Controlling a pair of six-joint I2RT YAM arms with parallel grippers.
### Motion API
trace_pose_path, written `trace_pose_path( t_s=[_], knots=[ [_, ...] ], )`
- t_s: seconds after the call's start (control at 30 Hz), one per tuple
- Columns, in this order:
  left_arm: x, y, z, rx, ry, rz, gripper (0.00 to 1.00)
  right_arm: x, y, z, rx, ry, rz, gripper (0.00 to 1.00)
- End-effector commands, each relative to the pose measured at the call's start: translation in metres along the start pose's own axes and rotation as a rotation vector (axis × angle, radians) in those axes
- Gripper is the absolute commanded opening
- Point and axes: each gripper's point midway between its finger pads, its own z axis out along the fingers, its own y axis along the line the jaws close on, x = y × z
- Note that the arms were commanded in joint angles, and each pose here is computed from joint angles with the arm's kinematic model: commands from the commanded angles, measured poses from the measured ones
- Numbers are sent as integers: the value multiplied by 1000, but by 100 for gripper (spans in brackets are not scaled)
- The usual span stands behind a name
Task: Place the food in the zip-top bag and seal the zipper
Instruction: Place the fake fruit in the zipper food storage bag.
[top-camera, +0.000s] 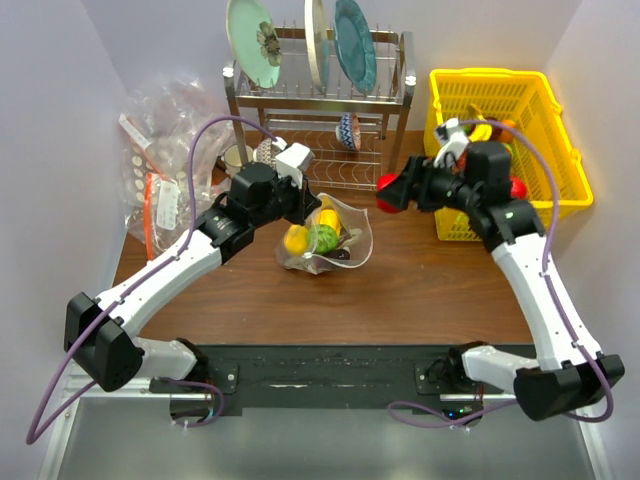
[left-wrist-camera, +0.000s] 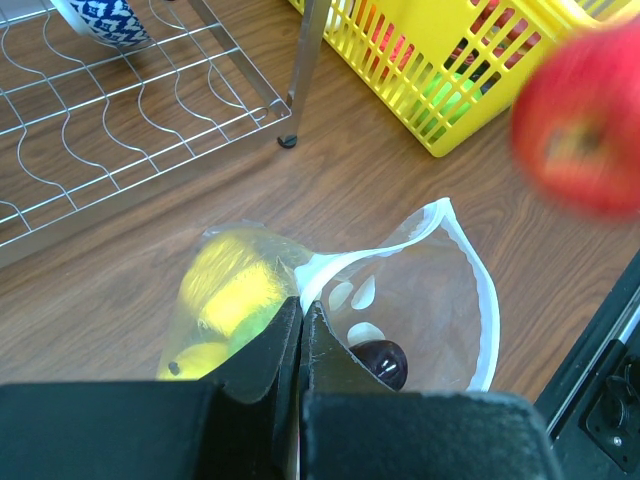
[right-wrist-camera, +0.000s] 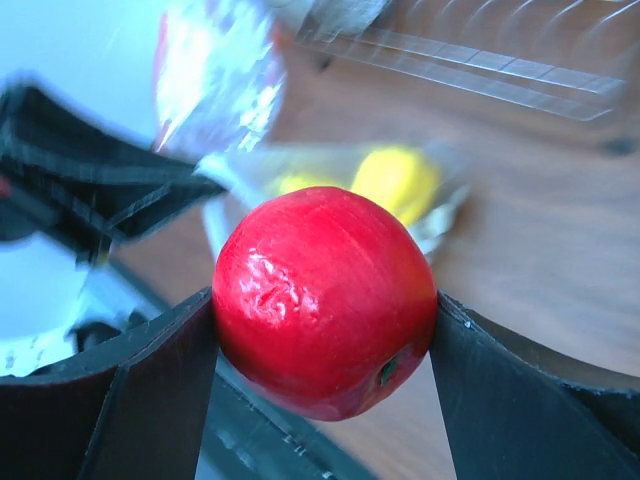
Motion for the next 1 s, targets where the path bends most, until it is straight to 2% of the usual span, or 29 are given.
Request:
trace_pose_path(
  t_s=[0.0,0.3,0.43,0.57,0.73,0.83,0.93,0.97],
  knots=[
    [-30,-4,-5,9,-85,8,0,16,44,13,-213,-52,12,61],
    [-35,-4,-9,5,-97,12,0,61,82,52,-295,6,-23,60],
    [-35,-6,-9,13,-97,11,0,74,77,78,-256,27,-32,60],
    [-37,-6,-11,14,-103,13,0,71,66,96,-174,-34,-57,59],
    [-39,-8,-14,19,-112,14,0,49,34,107,-18,-199,-64,59],
    [-40,-10,-14,31,-115,15,0,44,24,121,39,-210,-83,61],
    [-39,-9,-14,28,-114,15,0,48,11,139,91,-190,-91,74],
    [-40,-9,-14,27,-117,15,0,51,9,143,100,-177,-95,85]
  ],
)
